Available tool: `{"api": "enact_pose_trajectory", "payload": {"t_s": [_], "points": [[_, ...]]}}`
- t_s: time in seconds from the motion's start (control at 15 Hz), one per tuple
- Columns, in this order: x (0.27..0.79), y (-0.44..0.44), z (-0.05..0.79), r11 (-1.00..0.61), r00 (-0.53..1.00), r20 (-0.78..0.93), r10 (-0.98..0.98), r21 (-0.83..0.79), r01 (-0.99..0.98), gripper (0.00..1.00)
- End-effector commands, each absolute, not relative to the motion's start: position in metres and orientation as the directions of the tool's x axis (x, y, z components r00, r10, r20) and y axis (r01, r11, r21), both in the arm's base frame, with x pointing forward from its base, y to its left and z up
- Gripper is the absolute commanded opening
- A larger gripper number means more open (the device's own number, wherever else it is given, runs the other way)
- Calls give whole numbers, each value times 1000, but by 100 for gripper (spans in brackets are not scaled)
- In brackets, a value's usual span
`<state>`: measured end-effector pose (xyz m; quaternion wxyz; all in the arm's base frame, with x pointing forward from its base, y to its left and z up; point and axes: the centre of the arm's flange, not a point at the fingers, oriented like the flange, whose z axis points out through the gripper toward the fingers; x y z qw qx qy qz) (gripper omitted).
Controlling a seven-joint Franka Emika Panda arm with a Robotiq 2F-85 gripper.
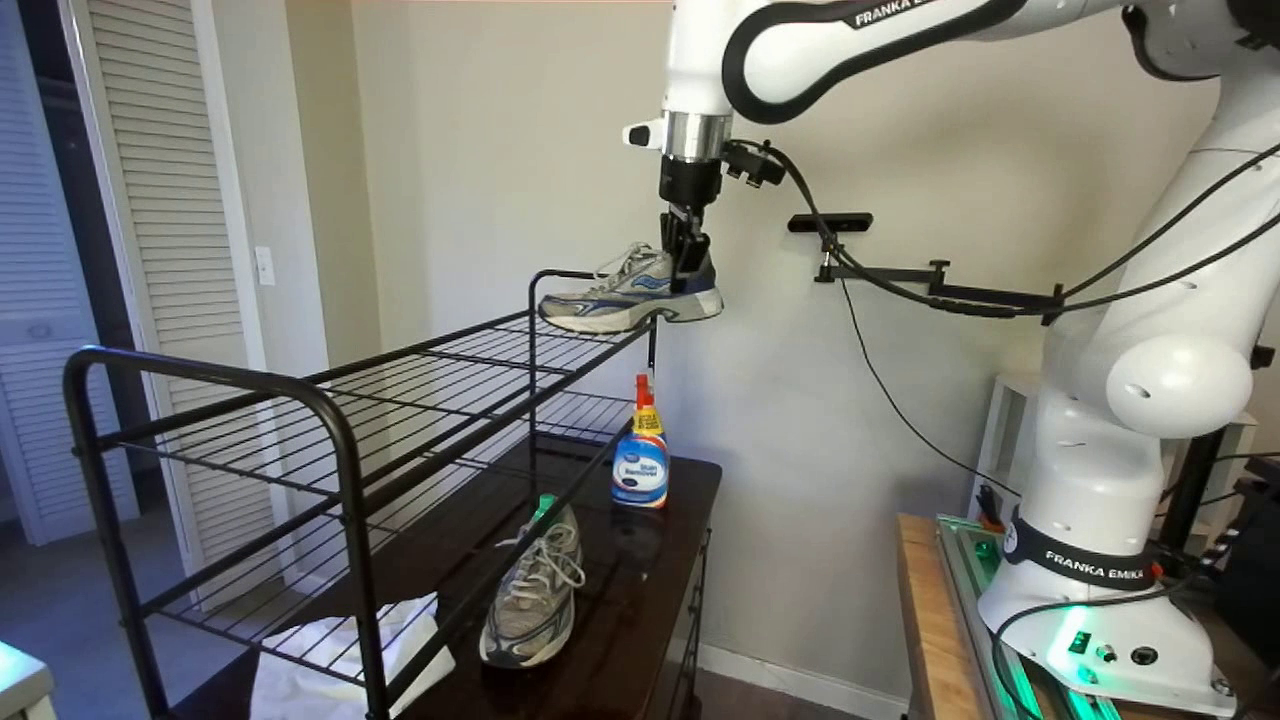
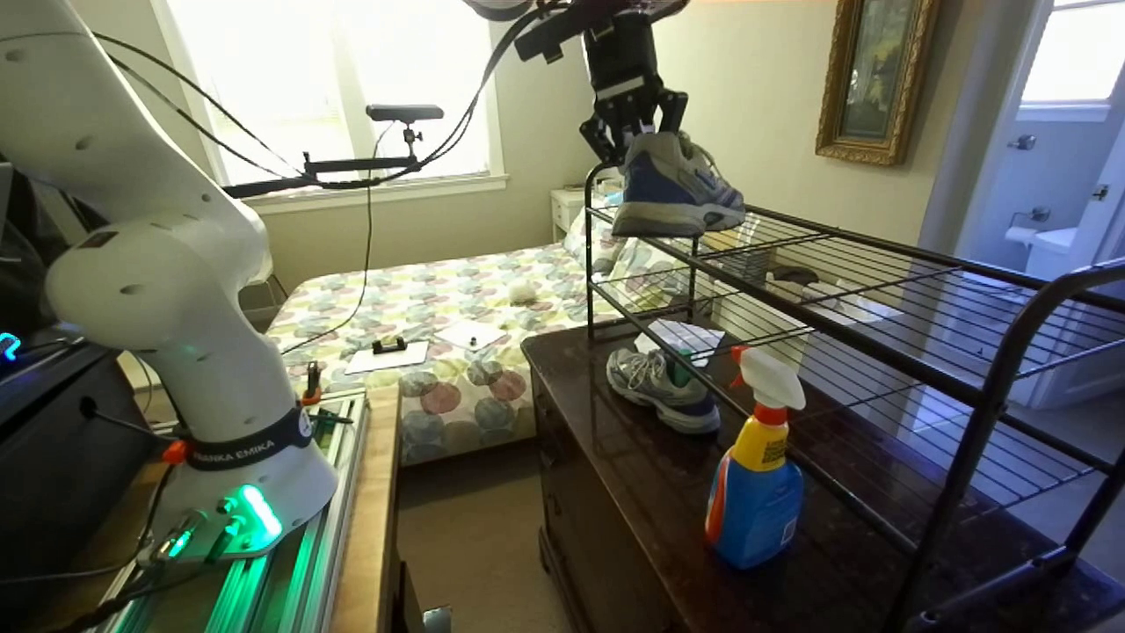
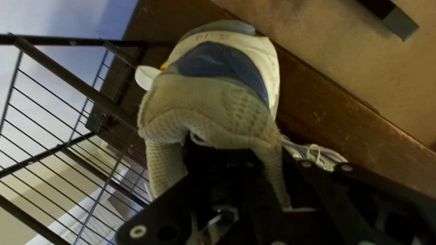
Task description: Put the sneakers on the topmost shelf.
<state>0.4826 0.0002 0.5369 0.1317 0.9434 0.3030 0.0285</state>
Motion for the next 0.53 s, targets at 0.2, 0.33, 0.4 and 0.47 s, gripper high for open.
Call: {"api": "enact_pose_trajectory", "payload": {"t_s": [0.2,0.33,0.4,0.47], "points": [[489,-1,529,-785,814,-34,579,247,568,11],[489,-1,529,-785,815,-35,579,247,568,3],[501,-2,530,-815,868,-39,495,325,480,3],[514,0,533,-847,897,-14,442,324,422,3]]}}
